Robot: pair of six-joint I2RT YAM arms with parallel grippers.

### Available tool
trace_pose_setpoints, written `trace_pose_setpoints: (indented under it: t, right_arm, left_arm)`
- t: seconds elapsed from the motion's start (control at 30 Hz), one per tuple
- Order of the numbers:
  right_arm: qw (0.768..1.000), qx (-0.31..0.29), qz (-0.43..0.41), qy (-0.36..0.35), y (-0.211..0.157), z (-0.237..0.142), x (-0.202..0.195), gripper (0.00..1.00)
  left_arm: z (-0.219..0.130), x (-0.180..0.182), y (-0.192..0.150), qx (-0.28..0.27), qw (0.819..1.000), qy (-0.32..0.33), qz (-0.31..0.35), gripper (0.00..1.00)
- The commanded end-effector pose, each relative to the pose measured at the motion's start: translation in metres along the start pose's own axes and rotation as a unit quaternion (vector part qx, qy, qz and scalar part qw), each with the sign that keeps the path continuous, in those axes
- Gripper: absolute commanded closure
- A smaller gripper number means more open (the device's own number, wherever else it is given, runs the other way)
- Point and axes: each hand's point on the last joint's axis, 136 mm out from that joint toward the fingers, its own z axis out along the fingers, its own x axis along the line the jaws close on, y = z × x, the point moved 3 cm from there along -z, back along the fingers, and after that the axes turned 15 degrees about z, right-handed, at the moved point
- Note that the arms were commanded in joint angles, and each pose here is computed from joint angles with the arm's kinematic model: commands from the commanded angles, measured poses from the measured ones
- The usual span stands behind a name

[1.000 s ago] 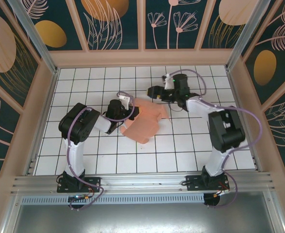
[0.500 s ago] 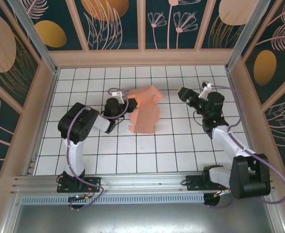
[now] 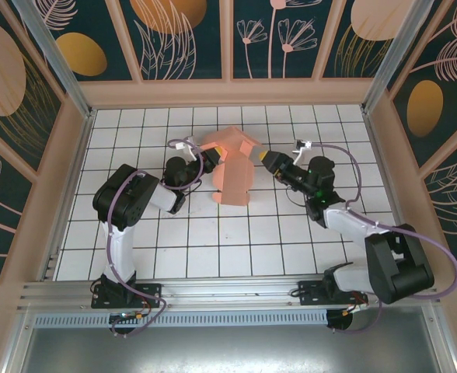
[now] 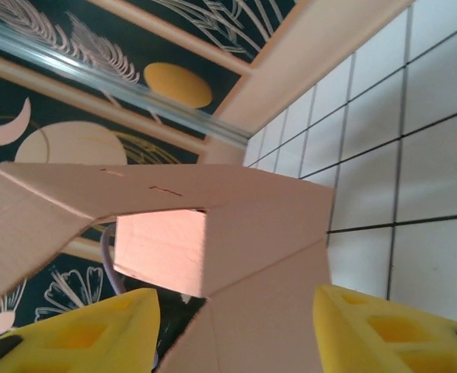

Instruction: Fold the paper box

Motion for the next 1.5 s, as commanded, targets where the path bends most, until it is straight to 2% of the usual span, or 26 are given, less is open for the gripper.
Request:
trace_pose_setpoints:
  t: [0.0, 0.27, 0.4, 0.47, 0.5, 0.6, 0.7, 0.83, 1.2, 1.47]
  right_arm:
    - [0.998, 0.012, 0.001, 0.065, 0.005, 0.011, 0.037, 0.53]
    - [0.996, 0.057, 0.005, 0.068, -0.002, 0.038, 0.038, 0.65]
    - [0.996, 0.063, 0.000, 0.056, -0.004, 0.044, 0.033, 0.65]
    - [0.997, 0.061, -0.005, 0.047, -0.003, 0.044, 0.029, 0.64]
    - [0.997, 0.060, -0.008, 0.045, -0.004, 0.043, 0.027, 0.59]
    - [0.998, 0.017, -0.023, 0.050, 0.004, 0.029, 0.029, 0.50]
    - [0.998, -0.027, -0.035, 0.040, 0.011, 0.012, 0.026, 0.47]
    - [0.998, -0.039, -0.022, 0.040, 0.011, 0.000, 0.018, 0.47]
    - [0.994, 0.016, 0.003, 0.105, -0.010, 0.017, 0.038, 0.56]
    - [0.993, 0.026, 0.011, 0.112, -0.010, 0.030, 0.041, 0.69]
  left_arm:
    - [-0.001, -0.013, 0.015, -0.028, 0.999, -0.030, 0.002, 1.00]
    - [0.000, -0.016, 0.016, -0.025, 0.999, -0.034, 0.008, 1.00]
    - [-0.001, -0.013, 0.015, -0.025, 0.999, -0.027, 0.007, 1.00]
    - [0.000, -0.013, 0.015, -0.025, 0.999, -0.028, 0.002, 1.00]
    - [0.001, -0.013, 0.015, -0.025, 0.999, -0.029, -0.003, 1.00]
    - [0.001, -0.011, 0.014, -0.025, 0.999, -0.025, -0.016, 1.00]
    - [0.001, -0.007, 0.013, -0.025, 0.999, -0.018, -0.027, 1.00]
    - [0.003, -0.008, 0.013, -0.020, 0.999, -0.020, -0.028, 1.00]
    - [0.004, -0.012, 0.014, -0.017, 0.999, -0.032, -0.034, 1.00]
    - [0.004, -0.012, 0.012, -0.013, 0.999, -0.033, -0.033, 1.00]
